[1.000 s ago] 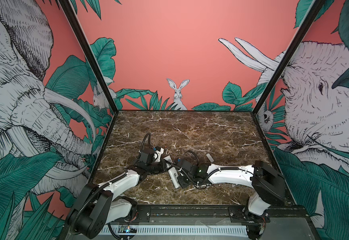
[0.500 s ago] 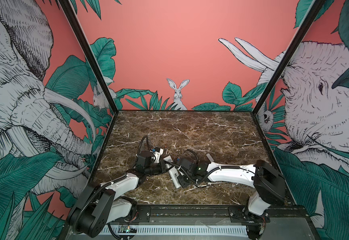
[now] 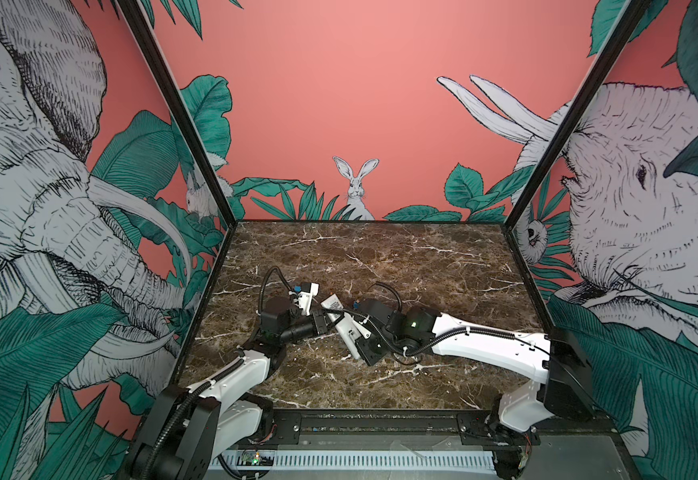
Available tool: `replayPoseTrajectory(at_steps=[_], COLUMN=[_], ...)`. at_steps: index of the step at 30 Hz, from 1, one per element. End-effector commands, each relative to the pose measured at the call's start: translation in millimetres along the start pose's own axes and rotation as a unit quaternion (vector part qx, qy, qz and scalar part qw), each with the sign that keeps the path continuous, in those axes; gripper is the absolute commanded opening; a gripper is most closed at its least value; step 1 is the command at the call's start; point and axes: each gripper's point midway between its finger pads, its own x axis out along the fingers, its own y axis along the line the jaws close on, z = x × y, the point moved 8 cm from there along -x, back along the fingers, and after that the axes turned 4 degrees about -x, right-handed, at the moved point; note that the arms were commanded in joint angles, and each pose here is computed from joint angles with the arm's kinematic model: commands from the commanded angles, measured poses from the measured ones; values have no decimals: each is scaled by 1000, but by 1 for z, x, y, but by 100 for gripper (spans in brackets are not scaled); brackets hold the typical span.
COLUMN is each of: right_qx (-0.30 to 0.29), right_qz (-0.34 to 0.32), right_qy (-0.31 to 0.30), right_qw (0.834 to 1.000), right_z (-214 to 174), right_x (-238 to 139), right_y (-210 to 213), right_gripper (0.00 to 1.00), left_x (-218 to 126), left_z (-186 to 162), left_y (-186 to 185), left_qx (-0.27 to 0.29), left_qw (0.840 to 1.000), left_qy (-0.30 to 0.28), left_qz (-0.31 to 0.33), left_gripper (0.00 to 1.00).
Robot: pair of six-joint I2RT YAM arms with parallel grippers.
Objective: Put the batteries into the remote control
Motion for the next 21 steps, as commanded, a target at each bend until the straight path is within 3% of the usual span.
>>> replayPoseTrajectory(at_steps=[1,7,21], right_qx=[-2,-9,-36], right_qz=[-27,-50,-52], right_qy=[23,55,62], right_qw=[999,997,996], right_z=[0,-2,22], right_x=[0,9,5], right_y=[-9,-16,-10], right_gripper=[13,14,15], left_x=[-4,-6,-8], left_z=[7,8,12], left_y=[-14,-18,-20], left_qx=[13,13,4], left_qw=[999,999,998], left_qy=[-5,-1,8], left_qz=[-40,-53,-61], left_gripper=[0,0,0])
